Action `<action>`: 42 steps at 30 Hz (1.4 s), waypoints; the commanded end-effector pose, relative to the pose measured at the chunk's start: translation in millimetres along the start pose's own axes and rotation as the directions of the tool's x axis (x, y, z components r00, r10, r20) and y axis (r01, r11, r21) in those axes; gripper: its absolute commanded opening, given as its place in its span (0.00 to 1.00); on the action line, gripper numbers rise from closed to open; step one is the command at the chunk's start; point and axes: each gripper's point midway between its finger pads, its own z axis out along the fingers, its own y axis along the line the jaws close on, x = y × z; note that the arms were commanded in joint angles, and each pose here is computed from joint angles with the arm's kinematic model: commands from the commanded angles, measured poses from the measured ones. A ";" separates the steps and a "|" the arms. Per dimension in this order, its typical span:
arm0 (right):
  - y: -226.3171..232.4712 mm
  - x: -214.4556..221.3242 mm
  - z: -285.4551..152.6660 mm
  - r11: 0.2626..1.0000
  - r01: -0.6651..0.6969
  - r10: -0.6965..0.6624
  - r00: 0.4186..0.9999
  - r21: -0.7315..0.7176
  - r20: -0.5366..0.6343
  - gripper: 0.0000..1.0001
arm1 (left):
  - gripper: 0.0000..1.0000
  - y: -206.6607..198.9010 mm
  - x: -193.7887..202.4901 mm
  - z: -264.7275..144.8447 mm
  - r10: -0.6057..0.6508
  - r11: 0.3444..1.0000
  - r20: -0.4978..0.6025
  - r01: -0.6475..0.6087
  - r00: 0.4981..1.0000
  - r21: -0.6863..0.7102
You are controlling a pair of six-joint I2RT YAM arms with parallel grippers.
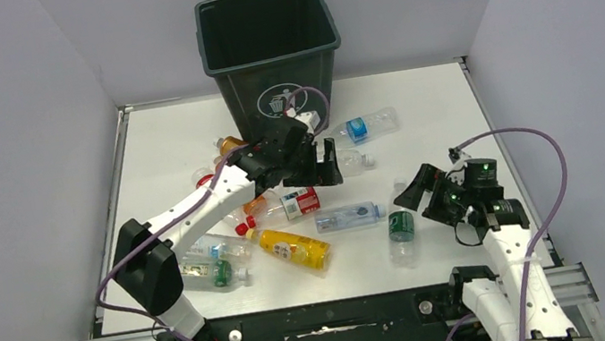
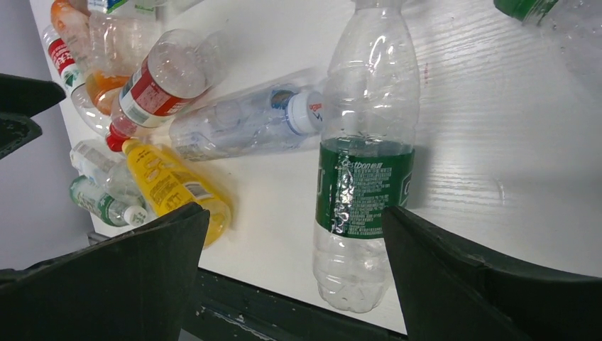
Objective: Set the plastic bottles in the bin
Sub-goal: Pick up the plastic bottle at the center of the board.
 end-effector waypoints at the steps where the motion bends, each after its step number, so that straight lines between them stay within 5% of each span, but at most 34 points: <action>1: 9.5 -33.4 1.6 1.000 0.023 -0.024 0.996 0.012 0.087 0.98 | 0.85 -4.7 -21.7 -2.6 0.069 0.995 0.057 -0.073 0.996 0.068; 14: 2.5 -26.5 44.2 0.982 0.045 -0.047 0.999 0.184 0.003 0.98 | 0.86 -27.7 9.6 -2.0 0.088 0.978 -0.010 -0.084 0.996 0.189; 25: -22.5 -18.7 60.7 0.895 0.129 -0.110 0.992 0.427 -0.070 0.97 | 0.86 -25.4 40.3 -36.4 0.110 0.974 -0.052 -0.098 0.993 0.204; 42: -43.2 7.9 81.3 0.890 0.122 -0.064 0.987 0.439 -0.144 0.87 | 0.86 -36.2 64.2 -58.2 0.050 0.969 0.030 -0.056 0.998 0.242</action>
